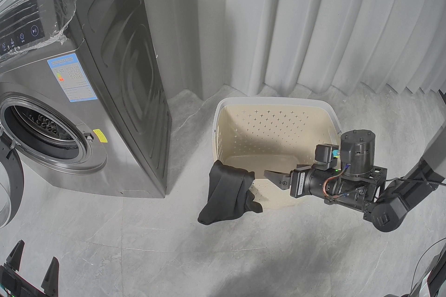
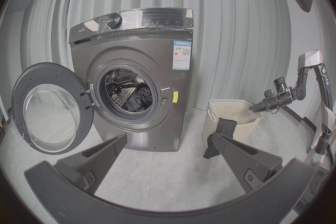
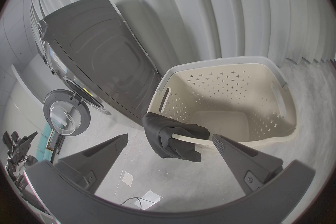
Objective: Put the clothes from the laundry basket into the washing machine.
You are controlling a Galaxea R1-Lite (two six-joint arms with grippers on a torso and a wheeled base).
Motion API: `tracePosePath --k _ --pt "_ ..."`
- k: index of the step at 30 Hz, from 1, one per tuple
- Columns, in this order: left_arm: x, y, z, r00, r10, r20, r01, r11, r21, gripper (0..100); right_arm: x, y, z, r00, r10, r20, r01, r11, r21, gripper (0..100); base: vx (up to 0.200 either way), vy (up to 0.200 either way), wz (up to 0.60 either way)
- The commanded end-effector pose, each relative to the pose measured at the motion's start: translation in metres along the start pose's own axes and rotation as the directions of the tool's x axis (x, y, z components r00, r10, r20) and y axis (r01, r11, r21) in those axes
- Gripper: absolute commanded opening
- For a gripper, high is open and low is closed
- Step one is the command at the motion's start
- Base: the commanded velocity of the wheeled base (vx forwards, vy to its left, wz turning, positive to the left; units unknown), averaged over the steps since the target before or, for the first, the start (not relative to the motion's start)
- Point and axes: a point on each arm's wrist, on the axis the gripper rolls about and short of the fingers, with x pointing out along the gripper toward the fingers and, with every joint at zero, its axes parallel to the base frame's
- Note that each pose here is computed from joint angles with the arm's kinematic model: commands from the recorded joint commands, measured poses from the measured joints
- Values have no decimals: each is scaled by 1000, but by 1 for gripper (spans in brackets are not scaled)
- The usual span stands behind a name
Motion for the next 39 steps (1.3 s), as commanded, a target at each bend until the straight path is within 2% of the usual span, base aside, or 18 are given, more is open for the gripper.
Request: tracePosePath --k 1,4,7,13,18,23,25,29,36,39 --pt "1 0 -5 1000 1 -8 -1 1000 -1 100 26 0 -11 999 -1 -34 1 1000 -1 100 0 0 0" --pt "1 0 -5 1000 1 -8 -1 1000 -1 100 34 1 -14 999 1 -40 -1 1000 -1 100 0 0 0" --pt "1 0 -5 1000 1 -8 -1 1000 0 100 48 1 -17 999 -29 -33 29 1000 1 100 0 0 0" --pt "1 0 -5 1000 1 -8 -1 1000 0 100 61 3 -23 999 -27 -41 27 1000 0 100 0 0 0" --pt "1 0 -5 1000 1 -8 -1 1000 0 100 76 6 -29 999 -20 -45 20 1000 11 100 0 0 0" --pt "1 0 -5 1000 1 -8 -1 1000 0 100 88 17 -35 999 6 -51 -4 999 44 100 0 0 0" --pt "0 0 -5 1000 1 -6 -1 1000 0 100 91 19 -42 998 12 -62 -9 999 37 100 0 0 0" --pt "1 0 -5 1000 1 -8 -1 1000 0 100 97 28 -47 999 41 -36 -40 999 21 100 0 0 0" --pt "1 0 -5 1000 1 -8 -1 1000 0 100 110 24 -53 999 35 -36 -35 999 15 100 0 0 0" --pt "1 0 -5 1000 1 -8 -1 1000 0 100 113 25 -54 999 40 -29 -40 999 -7 100 0 0 0"
